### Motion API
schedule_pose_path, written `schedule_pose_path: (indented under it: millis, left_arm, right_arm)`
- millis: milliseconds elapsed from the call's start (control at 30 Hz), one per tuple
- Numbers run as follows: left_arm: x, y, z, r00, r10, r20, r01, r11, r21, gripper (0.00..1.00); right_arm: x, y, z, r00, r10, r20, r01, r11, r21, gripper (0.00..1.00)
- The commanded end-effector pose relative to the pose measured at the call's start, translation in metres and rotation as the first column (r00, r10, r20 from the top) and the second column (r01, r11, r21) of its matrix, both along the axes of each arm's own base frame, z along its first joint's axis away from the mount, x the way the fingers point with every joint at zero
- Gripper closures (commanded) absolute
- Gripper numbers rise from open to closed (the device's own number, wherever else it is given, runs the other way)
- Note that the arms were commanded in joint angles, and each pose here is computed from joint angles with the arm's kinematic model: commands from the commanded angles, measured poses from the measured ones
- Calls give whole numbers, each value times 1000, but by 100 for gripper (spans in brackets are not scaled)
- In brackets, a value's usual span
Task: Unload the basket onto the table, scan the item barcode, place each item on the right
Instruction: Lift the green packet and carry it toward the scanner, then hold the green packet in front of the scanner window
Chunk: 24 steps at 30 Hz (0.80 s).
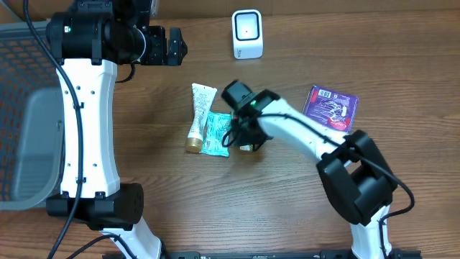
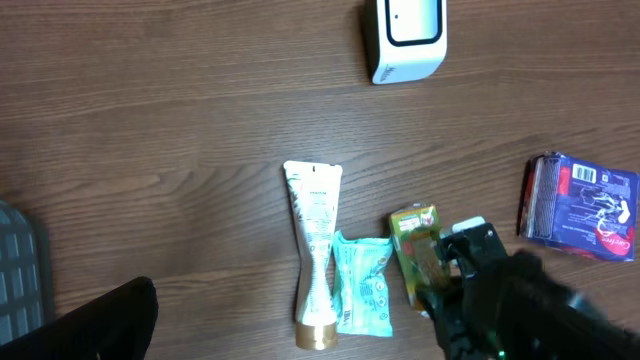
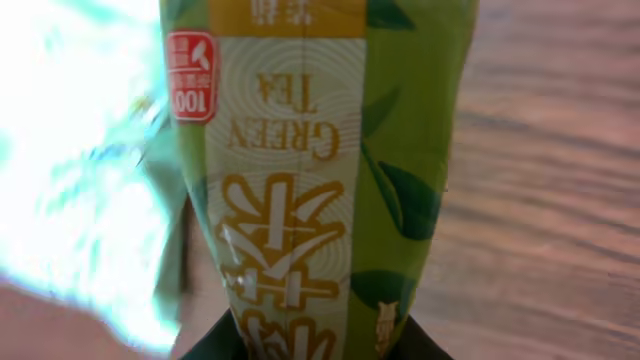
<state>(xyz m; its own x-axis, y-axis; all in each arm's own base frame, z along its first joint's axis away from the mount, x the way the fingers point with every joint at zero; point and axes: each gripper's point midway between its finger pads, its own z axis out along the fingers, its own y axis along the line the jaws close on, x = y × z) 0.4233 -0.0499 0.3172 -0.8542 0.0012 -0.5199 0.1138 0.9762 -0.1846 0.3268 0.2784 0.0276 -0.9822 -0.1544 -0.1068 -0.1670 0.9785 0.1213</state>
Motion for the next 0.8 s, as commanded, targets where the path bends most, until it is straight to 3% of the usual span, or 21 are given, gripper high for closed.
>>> schedule_pose_path:
  millis: [0,133,233,267,700,767]
  left_arm:
    - [-1,-2,7,1000,9,16,-8,1000,-16,0]
    - [-1,-2,7,1000,9,16,-8,1000,-16,0]
    - [-1,-2,7,1000,8,16,-8,1000,-17,0]
    - [-1,-2,7,1000,9,16,-8,1000,-16,0]
    - [-1,-2,7,1000,9,16,-8,1000,-16,0]
    - [-1,-2,7,1000,8,16,-8,1000,-16,0]
  right_arm:
    - [0,25,61,973,227,-33,-205,924,323,86]
    - [2,20,116,942,336,-2,-271,762,588,90]
    - [13,3,157,936,343,75,-279,596,753,96]
    - [22,-10,177,939,322,119,-276,501,820,96]
    - [46,-56,251,928,209,310,-335,101,937,96]
    - [47,-56,258,922,208,325,-346,74,935,96]
